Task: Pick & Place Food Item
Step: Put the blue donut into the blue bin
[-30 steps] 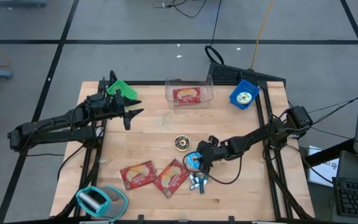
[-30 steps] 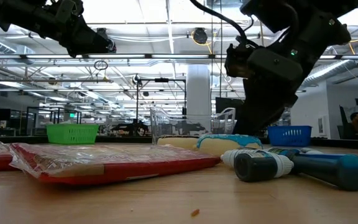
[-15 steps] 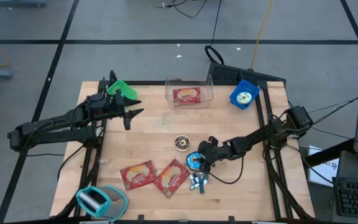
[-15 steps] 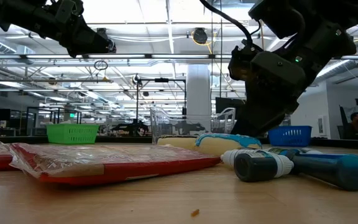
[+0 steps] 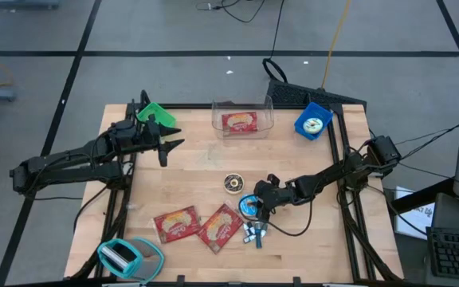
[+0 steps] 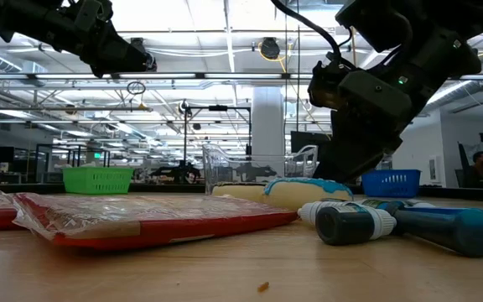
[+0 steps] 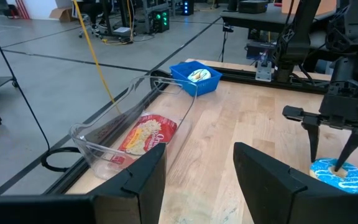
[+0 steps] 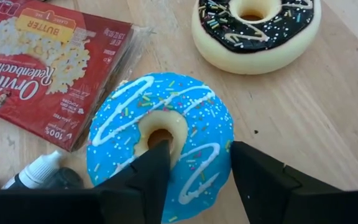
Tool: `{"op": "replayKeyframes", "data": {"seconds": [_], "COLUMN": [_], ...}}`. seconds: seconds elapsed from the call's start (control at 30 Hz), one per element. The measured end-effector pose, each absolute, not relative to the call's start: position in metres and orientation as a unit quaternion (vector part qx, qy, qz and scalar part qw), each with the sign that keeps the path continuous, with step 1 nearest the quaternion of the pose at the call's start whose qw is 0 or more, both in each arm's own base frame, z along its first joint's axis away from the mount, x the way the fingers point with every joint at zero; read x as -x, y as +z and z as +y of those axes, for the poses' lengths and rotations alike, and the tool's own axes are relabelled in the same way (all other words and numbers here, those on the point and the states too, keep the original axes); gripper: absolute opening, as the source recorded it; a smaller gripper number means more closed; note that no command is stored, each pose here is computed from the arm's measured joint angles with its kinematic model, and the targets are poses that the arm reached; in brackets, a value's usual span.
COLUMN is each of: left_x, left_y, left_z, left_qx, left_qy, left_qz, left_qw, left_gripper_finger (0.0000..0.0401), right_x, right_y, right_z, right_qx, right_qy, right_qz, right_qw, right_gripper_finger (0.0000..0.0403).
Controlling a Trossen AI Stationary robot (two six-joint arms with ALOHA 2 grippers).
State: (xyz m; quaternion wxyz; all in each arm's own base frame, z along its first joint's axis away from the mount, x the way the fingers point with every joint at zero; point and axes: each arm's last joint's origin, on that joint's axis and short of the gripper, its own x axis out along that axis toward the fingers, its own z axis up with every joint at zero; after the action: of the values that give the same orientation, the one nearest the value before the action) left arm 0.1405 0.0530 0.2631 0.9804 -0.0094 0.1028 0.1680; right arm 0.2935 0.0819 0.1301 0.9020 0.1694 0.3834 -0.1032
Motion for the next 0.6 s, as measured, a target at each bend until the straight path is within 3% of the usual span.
{"op": "replayKeyframes", "data": {"seconds": [0.6], "left_x": [-0.1404], "left_y": [0.2632], "left_z": [0.0530], "left_qx": [0.009], "left_qy": [0.168], "left_qz": [0.103], "left_qw": [0.980], "left_gripper_finger": [0.0186], "right_x": [-0.2936], "right_y": [0.1301], "right_z": [0.0817], "right_qx": [-0.169], "right_qy": [-0.104], "right_qz": [0.384], "right_qw": [0.902], "right_gripper_finger": [0.0097]}}
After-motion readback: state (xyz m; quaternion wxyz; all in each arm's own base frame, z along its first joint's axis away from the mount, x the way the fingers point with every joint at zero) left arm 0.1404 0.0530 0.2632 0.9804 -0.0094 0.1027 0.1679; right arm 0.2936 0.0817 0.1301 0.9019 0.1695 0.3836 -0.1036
